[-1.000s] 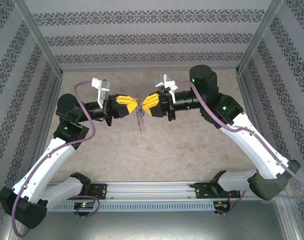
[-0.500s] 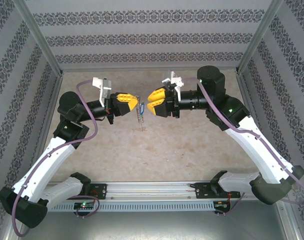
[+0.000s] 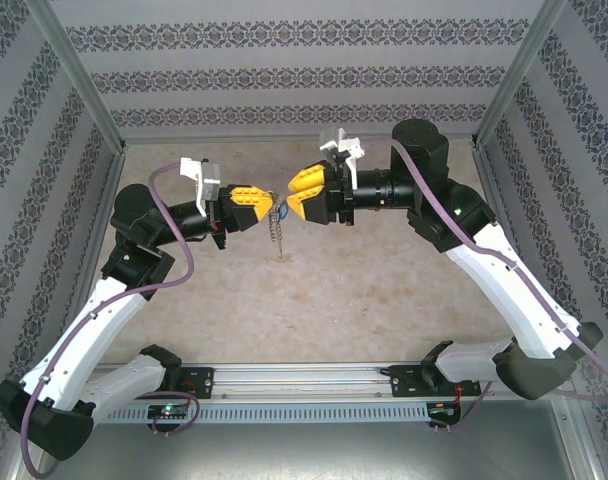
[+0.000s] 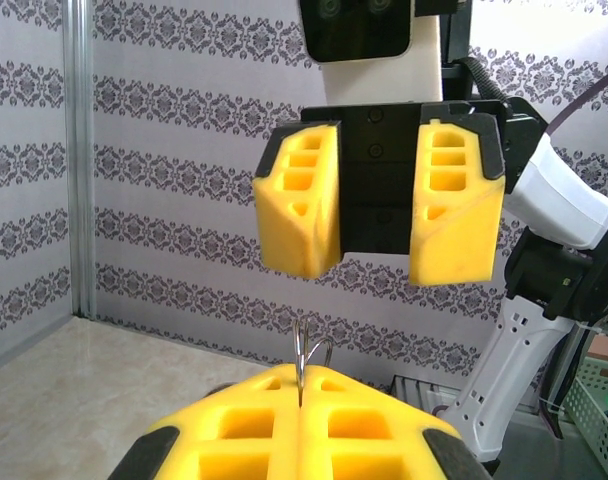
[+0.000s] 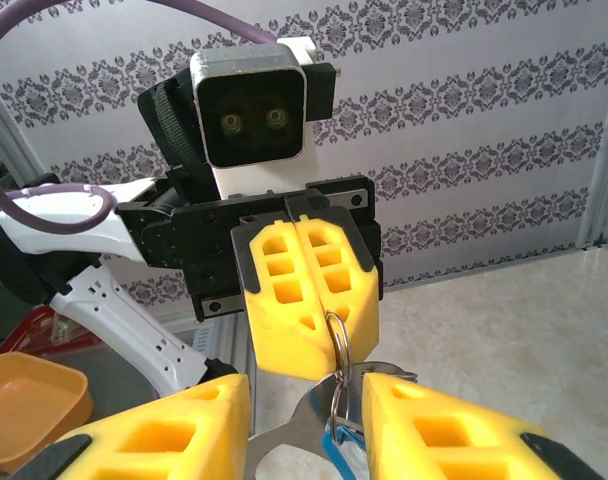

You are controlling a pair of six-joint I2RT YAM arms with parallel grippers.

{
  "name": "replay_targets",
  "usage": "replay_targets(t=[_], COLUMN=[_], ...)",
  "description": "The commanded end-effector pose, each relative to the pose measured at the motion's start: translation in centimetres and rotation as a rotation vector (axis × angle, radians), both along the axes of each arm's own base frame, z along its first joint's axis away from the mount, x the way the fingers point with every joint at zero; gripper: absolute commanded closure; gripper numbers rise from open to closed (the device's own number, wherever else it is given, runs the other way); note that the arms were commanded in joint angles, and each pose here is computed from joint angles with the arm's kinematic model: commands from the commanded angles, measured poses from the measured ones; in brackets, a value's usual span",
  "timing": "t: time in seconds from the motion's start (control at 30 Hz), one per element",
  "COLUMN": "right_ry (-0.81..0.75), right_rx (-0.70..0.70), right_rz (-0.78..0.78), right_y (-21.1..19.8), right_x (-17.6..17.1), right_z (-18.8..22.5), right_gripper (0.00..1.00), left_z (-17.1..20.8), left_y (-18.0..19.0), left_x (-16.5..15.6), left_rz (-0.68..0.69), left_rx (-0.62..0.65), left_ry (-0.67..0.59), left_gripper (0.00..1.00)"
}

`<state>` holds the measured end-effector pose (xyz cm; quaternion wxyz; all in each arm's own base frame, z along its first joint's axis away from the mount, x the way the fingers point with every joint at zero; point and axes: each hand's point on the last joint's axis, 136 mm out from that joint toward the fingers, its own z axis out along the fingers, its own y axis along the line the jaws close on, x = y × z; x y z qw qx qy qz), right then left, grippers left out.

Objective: Put the keys on the keyring

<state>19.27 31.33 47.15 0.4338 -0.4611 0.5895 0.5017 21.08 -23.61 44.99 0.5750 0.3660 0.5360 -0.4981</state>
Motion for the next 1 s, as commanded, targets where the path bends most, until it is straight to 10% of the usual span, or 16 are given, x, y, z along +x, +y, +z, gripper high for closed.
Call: replay_targets(t=[0.0, 0.6, 0.97], right_ry=[-0.016, 0.020, 0.036], right_rx=[0.025, 0.001, -0.002], right_rz=[0.036, 0.130, 0.180], right_y=[0.5, 2.0, 2.4], right_x=[-0.6, -1.1, -1.8], right_z=[1.2, 0.0, -0.4], right_gripper=[0.64, 0.92, 0.92], left_z=[2.1, 2.8, 2.9], left_y=[0.1, -0.2, -0.3], left_x=[-1.3, -1.6, -1.4], left_rz=[-0.036, -0.070, -0.069], left_rx=[-0.037, -0.043, -0.045], left_ry=[-0.100, -0.093, -0.089], left_gripper=[1.00, 1.00, 1.00])
